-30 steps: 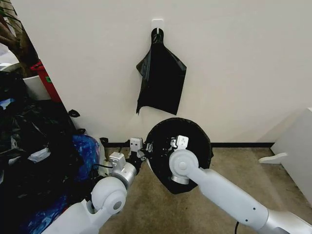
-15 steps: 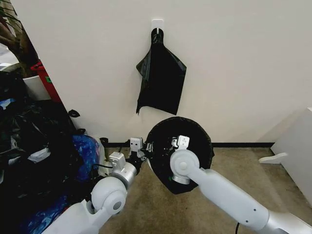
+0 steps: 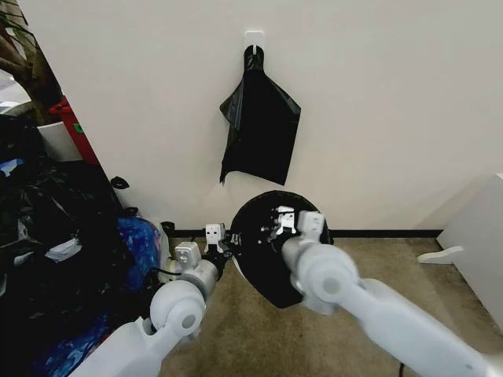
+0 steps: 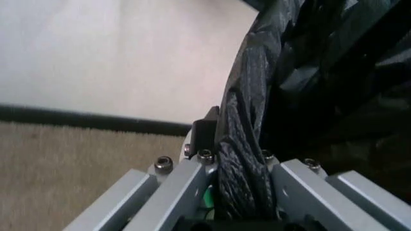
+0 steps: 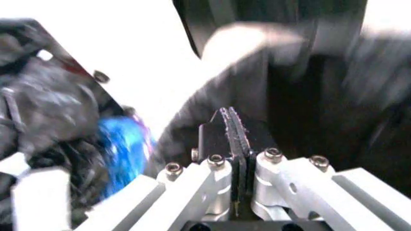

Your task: Place the garbage bag over the trash bin.

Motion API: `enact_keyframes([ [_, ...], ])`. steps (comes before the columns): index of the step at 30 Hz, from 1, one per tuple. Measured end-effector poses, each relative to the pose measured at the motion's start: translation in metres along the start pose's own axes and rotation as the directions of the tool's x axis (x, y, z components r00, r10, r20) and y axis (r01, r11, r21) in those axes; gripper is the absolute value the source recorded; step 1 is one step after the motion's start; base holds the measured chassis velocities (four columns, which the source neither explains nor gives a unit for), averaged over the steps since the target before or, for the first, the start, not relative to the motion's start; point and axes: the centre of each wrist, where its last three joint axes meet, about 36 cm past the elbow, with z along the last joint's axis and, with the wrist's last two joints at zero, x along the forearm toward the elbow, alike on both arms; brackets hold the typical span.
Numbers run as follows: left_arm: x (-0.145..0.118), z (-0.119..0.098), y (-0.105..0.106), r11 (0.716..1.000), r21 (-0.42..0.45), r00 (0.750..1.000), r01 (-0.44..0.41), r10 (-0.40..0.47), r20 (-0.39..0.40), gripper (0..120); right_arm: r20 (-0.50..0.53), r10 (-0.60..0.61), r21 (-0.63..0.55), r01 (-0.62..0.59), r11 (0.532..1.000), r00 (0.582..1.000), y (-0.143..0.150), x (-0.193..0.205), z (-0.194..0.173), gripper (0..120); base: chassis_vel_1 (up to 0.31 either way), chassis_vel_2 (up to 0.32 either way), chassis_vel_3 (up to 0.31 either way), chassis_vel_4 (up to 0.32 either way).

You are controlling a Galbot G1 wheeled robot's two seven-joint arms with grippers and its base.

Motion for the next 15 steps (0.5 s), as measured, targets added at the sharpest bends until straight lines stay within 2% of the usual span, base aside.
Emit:
enact_keyframes([
  [5, 0.000, -0.004, 0.002, 1.000, 0.021, 1.000, 0.019, -0.019, -0.010, 1, 0.073, -0.046, 0.049, 0.043, 0.998, 0.996, -0.011, 0.025, -0.020, 0, 0.000, 0.000, 0.000, 0.000],
  [10, 0.000, -0.011, 0.002, 0.997, 0.065, 0.999, 0.037, -0.036, -0.009, 1, 0.091, -0.070, -0.029, 0.073, 0.997, 0.993, -0.010, 0.052, -0.026, 0, 0.000, 0.000, 0.000, 0.000],
  [14, 0.000, -0.017, 0.005, 0.993, 0.105, 0.999, 0.048, -0.047, -0.008, 1, 0.121, -0.116, -0.069, 0.125, 0.990, 0.986, -0.019, 0.074, -0.017, 0, 0.000, 0.000, 0.000, 0.000],
  [15, -0.001, -0.020, 0.005, 0.991, 0.122, 0.999, 0.051, -0.050, -0.009, 1, 0.141, -0.123, -0.072, 0.134, 0.988, 0.982, -0.020, 0.081, -0.012, 5, 0.000, 0.000, 0.000, 0.000],
])
